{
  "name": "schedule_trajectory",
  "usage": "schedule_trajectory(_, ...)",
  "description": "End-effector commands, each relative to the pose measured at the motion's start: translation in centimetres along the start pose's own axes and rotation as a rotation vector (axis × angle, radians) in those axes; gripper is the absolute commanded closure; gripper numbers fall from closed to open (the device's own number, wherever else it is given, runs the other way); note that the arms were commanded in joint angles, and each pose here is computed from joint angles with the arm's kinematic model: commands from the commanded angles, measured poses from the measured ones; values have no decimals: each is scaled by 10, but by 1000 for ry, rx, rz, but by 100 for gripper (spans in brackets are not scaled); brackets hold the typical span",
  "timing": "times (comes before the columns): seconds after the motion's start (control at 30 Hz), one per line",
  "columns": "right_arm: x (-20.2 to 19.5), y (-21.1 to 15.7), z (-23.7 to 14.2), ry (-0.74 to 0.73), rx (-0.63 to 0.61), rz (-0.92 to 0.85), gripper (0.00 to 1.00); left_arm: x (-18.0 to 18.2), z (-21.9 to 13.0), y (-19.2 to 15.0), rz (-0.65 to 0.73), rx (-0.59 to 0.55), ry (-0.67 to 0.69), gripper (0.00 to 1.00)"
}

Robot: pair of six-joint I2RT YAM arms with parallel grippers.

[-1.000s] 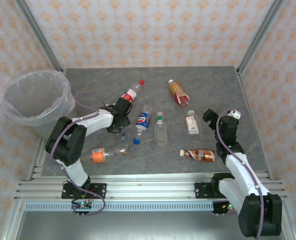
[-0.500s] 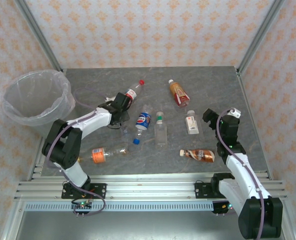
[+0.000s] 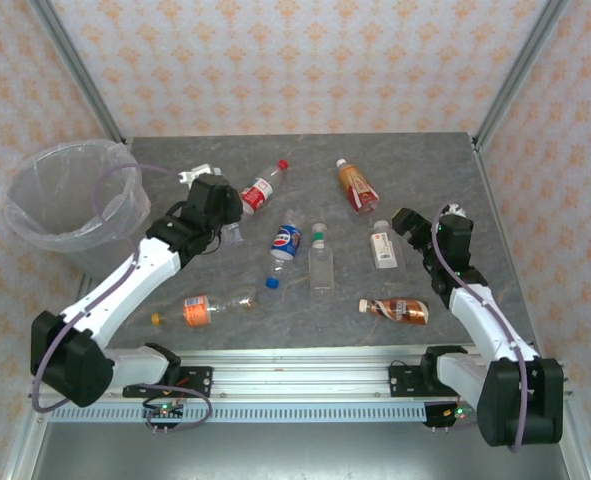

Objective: Put the plastic bottles in the bin

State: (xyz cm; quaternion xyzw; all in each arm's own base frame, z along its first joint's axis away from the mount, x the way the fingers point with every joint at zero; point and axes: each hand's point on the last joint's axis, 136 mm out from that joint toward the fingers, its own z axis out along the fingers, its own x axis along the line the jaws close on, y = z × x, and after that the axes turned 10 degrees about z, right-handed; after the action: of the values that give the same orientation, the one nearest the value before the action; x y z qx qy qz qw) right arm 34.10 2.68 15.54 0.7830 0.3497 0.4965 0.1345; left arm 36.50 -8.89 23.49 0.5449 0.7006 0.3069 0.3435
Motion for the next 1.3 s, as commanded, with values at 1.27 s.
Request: schedule_trajectory(1.27, 66, -32, 8, 218, 107, -133, 1, 264, -108, 182, -175, -427, 878, 50)
